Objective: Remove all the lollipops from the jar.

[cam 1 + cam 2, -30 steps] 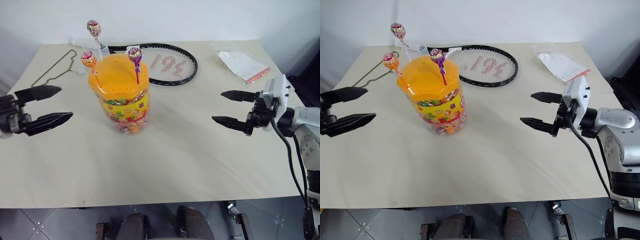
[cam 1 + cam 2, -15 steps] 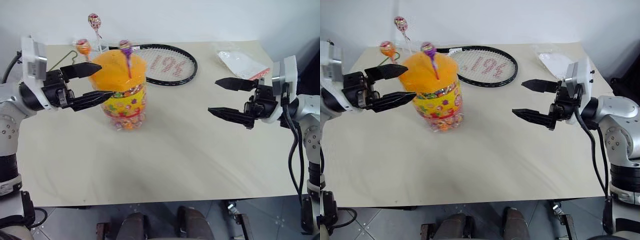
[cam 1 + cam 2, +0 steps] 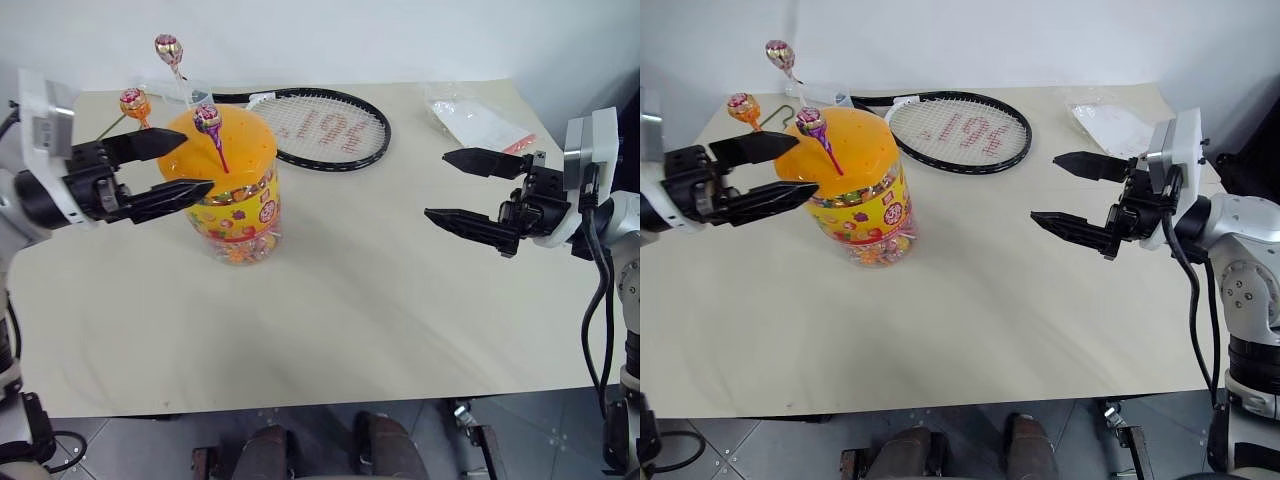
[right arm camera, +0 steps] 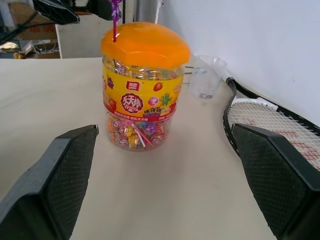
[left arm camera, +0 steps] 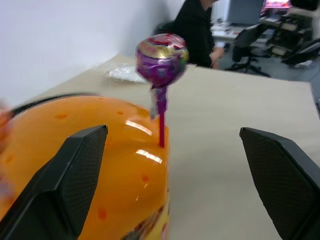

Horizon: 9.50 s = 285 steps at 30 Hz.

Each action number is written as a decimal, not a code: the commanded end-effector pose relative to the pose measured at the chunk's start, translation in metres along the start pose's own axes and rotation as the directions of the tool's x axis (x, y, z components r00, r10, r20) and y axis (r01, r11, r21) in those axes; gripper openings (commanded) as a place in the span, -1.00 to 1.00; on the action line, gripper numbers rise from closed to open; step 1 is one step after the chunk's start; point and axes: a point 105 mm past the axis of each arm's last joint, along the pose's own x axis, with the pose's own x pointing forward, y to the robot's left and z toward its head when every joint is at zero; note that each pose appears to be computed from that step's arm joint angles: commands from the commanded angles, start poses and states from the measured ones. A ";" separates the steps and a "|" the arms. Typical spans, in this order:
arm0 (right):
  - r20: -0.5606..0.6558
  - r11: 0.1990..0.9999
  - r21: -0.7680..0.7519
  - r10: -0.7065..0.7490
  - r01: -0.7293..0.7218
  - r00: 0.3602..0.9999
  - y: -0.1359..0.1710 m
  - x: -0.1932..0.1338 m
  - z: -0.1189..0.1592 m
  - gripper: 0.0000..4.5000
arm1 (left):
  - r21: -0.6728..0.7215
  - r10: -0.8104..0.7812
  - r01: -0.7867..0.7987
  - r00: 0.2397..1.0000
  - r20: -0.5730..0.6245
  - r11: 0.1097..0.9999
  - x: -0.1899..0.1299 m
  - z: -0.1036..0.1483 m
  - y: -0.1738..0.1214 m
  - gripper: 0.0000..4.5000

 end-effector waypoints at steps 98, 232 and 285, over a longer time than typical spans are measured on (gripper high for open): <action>0.132 0.998 -0.020 0.065 -0.063 0.989 -0.005 0.017 0.031 1.00 | -0.023 0.487 -0.894 0.265 -0.832 0.447 -0.157 -0.124 0.072 0.75; 0.159 0.997 0.007 0.075 -0.077 0.985 -0.009 0.025 0.025 1.00 | -0.110 0.279 -0.763 0.361 -0.890 0.637 -0.132 -0.146 -0.004 -0.34; 0.181 0.930 0.102 0.333 -0.354 0.926 0.046 0.189 0.050 1.00 | 0.015 0.061 -0.063 0.990 0.129 0.998 -0.119 -0.037 -0.015 0.98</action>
